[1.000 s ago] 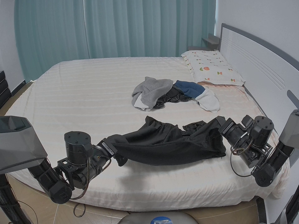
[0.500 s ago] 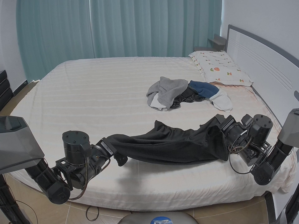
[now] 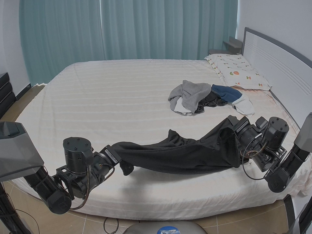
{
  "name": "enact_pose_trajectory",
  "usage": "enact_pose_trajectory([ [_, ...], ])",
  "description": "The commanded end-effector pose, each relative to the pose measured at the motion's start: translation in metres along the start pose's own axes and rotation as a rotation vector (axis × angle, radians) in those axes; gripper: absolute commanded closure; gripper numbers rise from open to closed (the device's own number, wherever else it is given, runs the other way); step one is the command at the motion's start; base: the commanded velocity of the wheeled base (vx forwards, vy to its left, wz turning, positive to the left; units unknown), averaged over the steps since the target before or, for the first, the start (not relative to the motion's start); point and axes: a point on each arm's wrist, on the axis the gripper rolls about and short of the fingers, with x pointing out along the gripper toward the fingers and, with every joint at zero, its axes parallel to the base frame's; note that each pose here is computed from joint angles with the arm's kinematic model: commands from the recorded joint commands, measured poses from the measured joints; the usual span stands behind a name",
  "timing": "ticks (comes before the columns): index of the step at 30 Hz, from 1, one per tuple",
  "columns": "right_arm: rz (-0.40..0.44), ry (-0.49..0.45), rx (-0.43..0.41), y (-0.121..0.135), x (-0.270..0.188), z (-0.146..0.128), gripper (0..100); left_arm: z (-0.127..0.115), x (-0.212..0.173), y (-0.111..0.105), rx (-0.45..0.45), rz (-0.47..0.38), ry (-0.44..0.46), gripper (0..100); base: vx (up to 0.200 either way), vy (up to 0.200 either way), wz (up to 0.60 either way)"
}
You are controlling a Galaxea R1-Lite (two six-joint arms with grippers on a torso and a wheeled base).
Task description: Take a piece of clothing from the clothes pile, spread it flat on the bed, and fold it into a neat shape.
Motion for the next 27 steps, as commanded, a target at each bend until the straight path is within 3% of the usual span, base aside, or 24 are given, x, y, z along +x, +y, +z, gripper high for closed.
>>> enact_pose_trajectory([
  [1,0.026,-0.018,0.006,0.006,-0.003,0.004,100,0.0,0.0,0.0,0.0,0.0,0.0,100,0.0,0.2,0.0],
  [27,0.075,-0.012,0.012,0.021,-0.011,0.005,100,-0.001,-0.004,-0.001,0.002,-0.004,0.008,100,0.0,0.2,0.0],
])
